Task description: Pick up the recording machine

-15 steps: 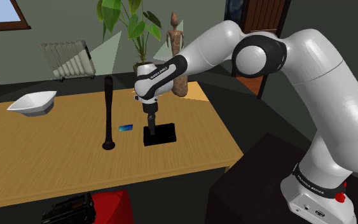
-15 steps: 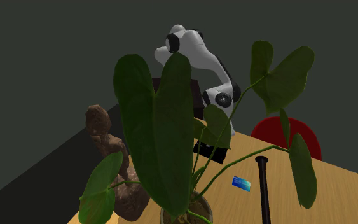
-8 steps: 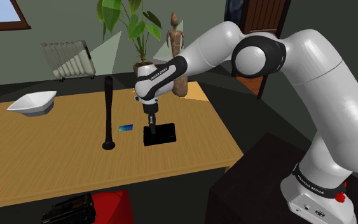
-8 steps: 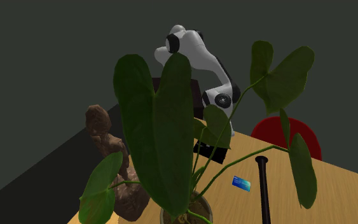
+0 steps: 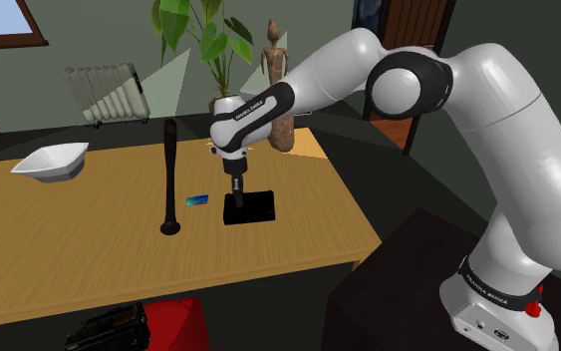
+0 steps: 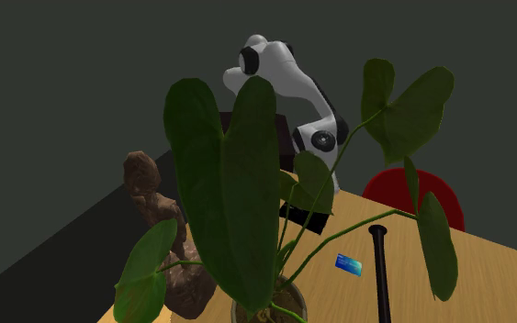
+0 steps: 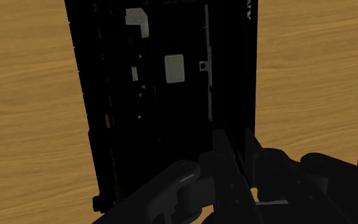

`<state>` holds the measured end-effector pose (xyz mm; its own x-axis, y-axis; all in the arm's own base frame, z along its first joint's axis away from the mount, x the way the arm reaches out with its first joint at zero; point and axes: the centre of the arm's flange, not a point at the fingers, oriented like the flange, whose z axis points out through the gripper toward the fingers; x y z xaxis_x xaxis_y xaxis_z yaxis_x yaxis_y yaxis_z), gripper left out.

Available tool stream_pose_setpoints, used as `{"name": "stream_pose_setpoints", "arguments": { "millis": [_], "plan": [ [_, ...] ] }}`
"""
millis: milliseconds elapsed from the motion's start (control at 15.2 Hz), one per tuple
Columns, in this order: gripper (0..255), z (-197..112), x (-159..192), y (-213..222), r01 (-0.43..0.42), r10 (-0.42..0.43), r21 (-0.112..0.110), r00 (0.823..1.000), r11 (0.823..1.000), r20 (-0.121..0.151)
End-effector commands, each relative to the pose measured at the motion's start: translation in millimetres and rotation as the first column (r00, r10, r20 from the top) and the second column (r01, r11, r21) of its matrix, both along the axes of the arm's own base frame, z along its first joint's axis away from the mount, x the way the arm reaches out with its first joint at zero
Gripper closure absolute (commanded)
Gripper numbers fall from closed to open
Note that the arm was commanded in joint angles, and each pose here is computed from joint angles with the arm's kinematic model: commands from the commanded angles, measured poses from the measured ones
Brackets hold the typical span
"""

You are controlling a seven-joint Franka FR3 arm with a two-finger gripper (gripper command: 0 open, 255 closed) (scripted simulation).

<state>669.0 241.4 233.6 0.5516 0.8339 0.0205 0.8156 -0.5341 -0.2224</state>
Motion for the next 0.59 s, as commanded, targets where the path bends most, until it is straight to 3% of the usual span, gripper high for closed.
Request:
{"name": "stream_pose_setpoints", "arguments": {
  "millis": [0,528],
  "plan": [
    [255,10.8,-0.2,-0.2,0.0,0.0,0.0,1.0,1.0,0.001],
    [255,53.0,-0.2,-0.2,0.0,0.0,0.0,1.0,1.0,0.001]
  ]
}}
